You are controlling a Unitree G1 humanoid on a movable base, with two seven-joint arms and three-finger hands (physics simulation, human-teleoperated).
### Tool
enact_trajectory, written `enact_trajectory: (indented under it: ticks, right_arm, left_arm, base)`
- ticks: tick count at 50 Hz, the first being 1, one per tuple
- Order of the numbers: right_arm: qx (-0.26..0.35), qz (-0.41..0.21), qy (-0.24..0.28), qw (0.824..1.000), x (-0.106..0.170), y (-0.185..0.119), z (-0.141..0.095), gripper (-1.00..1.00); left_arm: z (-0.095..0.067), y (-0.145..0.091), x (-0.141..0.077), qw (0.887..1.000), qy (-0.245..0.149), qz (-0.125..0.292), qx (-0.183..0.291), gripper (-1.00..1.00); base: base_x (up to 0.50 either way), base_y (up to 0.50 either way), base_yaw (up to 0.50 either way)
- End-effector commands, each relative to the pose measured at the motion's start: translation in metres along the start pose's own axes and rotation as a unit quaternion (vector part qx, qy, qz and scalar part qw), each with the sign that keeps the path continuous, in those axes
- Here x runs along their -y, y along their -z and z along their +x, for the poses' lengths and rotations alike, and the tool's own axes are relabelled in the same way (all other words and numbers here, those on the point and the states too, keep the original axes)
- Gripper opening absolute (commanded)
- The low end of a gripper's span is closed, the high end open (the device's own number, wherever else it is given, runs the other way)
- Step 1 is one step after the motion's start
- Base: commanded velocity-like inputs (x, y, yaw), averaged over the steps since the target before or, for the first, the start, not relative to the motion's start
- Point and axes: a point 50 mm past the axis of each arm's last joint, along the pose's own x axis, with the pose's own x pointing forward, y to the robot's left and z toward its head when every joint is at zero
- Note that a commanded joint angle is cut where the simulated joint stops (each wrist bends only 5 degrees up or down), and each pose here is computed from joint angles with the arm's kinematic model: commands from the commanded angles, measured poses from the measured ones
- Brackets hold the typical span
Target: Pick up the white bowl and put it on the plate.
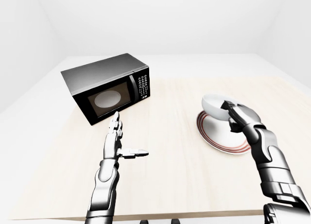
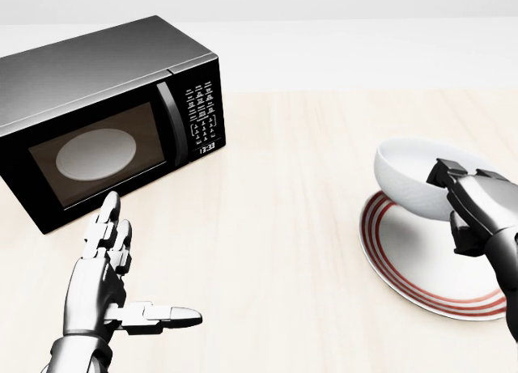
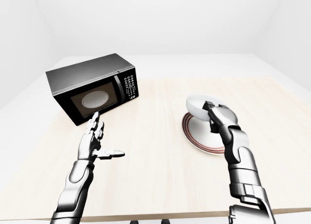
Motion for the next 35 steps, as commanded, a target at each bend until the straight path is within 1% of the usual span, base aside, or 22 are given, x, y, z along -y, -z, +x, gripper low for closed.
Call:
enact_trajectory:
  ticks: [1,35]
  right_arm:
    - [-0.017,-0.007,0.016,1.0,0.004,0.01,-0.002,-1.0]
    - [-0.052,-0.001,0.01,0.999,-0.006,0.033,-0.003,-1.0]
  left_arm:
    - [0.0,0.0,0.0,1.0,0.0,0.0,0.0,1.0]
    - [0.0,0.0,0.0,1.0,0.0,0.0,0.0,1.0]
  base:
    - [0.0,0.0,0.0]
    - [0.0,0.0,0.0]
